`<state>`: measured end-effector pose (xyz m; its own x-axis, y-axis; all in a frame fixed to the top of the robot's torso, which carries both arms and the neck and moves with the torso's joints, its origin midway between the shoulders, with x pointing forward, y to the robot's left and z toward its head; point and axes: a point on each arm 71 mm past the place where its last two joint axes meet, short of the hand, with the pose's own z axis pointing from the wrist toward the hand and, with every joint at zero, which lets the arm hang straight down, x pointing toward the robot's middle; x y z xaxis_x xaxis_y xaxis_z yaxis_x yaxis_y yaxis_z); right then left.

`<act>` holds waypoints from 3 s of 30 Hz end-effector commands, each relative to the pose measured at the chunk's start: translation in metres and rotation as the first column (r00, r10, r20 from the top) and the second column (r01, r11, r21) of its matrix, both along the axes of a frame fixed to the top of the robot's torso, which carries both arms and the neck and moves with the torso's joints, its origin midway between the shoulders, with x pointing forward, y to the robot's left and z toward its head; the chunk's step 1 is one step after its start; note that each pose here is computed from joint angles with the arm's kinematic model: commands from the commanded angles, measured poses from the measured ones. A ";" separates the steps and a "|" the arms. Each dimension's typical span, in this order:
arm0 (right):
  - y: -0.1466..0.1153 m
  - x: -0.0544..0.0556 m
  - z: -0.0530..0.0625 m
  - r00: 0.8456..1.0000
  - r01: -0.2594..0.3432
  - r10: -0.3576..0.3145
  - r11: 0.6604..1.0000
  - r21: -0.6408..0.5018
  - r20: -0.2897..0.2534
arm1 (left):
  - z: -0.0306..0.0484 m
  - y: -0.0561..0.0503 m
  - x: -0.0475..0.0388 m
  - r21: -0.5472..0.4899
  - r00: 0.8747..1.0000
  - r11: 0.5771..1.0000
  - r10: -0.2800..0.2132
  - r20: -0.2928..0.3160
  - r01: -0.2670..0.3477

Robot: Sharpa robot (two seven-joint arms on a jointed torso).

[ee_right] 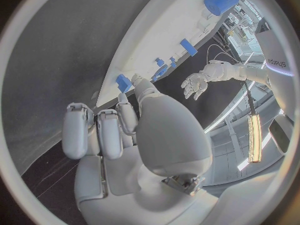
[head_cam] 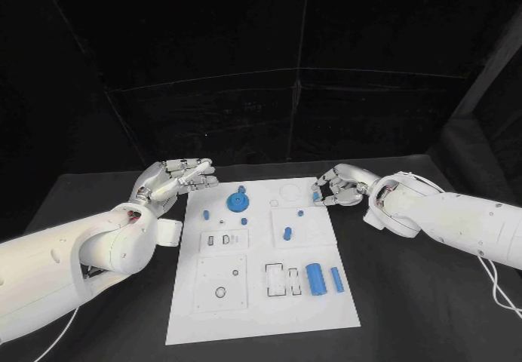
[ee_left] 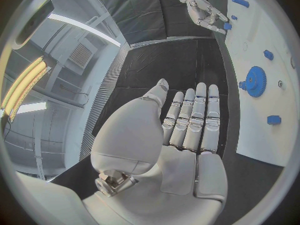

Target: Assemble the parts on the task board

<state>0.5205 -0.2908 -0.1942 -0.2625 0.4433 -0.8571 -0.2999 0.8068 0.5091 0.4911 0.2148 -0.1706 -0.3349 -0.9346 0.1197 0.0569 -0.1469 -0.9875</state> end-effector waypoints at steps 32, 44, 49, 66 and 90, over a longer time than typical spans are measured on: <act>0.003 0.007 -0.004 1.000 0.023 -0.023 0.999 -0.029 0.005 | 0.0007 -0.001 0.0003 -0.007 1.000 1.000 -0.011 0.005 0.011; 0.007 0.006 0.000 0.997 0.043 -0.042 0.999 -0.007 0.059 | 0.0006 -0.001 0.0002 -0.007 1.000 1.000 -0.012 0.005 0.012; 0.013 0.001 0.004 0.995 0.075 -0.078 0.996 0.045 0.055 | 0.0005 0.001 0.0002 -0.005 1.000 1.000 -0.007 0.005 0.007; 0.103 -0.033 0.026 1.000 -0.012 0.011 0.999 0.048 0.025 | 0.0016 0.003 0.0002 -0.003 1.000 1.000 0.001 0.007 -0.001; 0.223 -0.047 0.007 0.975 -0.219 0.220 0.966 -0.139 -0.004 | 0.0105 0.007 0.0055 0.002 0.999 1.000 0.017 0.032 -0.017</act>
